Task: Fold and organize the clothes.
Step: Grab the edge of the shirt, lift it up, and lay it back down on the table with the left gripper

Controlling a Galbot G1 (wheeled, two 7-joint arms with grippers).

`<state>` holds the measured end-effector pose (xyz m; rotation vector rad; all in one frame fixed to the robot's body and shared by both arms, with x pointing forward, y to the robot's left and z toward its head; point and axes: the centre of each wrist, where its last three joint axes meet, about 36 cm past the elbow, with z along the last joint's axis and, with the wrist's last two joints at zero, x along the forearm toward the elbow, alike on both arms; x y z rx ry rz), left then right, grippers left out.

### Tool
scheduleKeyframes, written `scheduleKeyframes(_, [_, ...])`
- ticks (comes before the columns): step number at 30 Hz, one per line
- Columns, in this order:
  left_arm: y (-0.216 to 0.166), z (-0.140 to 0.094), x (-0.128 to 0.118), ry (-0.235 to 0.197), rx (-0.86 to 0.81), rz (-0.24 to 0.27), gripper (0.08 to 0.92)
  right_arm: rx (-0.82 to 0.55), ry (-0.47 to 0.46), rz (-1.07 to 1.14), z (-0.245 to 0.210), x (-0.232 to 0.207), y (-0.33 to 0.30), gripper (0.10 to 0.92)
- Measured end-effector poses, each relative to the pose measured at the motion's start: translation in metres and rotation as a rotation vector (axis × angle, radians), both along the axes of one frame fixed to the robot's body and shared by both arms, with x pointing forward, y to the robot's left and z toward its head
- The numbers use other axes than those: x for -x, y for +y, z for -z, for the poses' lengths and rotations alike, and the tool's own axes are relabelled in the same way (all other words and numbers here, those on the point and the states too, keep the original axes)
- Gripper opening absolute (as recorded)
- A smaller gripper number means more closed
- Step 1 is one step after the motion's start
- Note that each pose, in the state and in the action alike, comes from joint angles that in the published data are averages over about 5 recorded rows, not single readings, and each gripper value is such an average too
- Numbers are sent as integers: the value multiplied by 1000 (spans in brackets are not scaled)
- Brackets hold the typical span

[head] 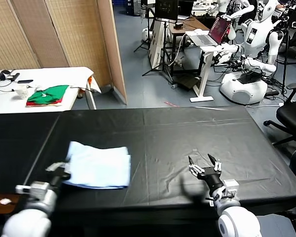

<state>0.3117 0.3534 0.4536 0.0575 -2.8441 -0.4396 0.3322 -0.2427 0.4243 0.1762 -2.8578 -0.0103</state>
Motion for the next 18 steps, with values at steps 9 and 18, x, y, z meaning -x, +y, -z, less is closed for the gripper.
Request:
scheduleKeyframes(9, [23, -60, 14, -80, -279, -43, 175, -9, 17, -11, 8, 0, 7, 907])
scheduleKeyframes(18, [-49, -35, 14, -15, 119, 15, 175, -11, 27, -8, 10, 7, 14, 907])
